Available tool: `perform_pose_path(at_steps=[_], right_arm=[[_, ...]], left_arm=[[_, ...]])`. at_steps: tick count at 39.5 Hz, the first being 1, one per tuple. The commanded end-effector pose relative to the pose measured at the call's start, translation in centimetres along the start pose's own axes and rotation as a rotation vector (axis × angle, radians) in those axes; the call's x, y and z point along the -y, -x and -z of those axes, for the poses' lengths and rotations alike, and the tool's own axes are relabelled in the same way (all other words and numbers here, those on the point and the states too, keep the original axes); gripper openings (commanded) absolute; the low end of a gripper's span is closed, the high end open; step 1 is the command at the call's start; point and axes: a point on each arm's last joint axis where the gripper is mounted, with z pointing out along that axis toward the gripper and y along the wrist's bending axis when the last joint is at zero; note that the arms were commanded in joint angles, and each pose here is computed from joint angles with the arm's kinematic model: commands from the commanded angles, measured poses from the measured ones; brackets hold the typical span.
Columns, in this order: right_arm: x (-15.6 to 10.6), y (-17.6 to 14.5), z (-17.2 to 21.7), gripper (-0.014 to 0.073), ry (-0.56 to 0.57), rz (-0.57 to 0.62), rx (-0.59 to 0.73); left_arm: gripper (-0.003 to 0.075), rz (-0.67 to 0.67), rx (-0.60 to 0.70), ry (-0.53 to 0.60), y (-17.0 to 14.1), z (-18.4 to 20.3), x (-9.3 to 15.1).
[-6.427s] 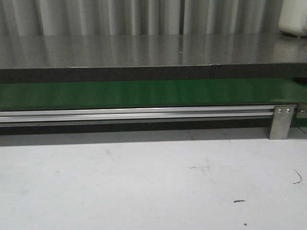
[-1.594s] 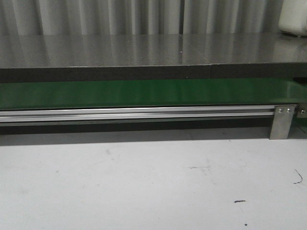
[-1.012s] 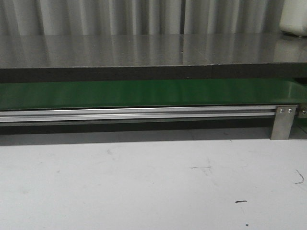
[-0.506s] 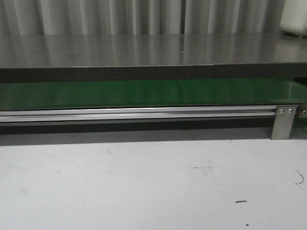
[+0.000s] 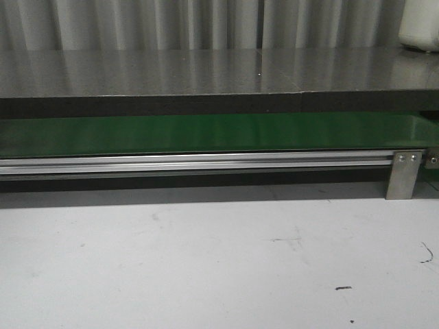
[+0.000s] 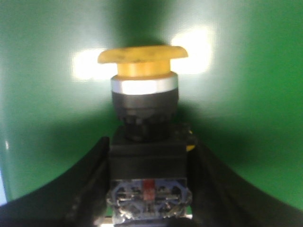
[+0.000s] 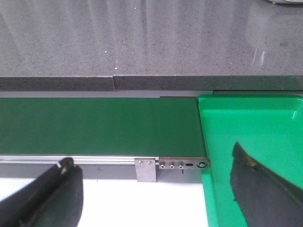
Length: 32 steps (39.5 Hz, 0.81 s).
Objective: Move button from left to right
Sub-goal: 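Lift the button with the left gripper and carry it onto the belt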
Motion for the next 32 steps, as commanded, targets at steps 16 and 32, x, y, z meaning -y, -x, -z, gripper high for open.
perform_pose_path(at_steps=[16,32], right_arm=[[0.0,1.8,0.3,0.0645,-0.005,0.009,0.108],[0.0,1.8,0.3,0.0645,-0.005,0.009,0.108]], left_arm=[[0.0617,0.008,0.166,-0.131,1.1,5.4,2.3],[0.0281,-0.056,0.265,-0.090,1.8,10.6,3.4]])
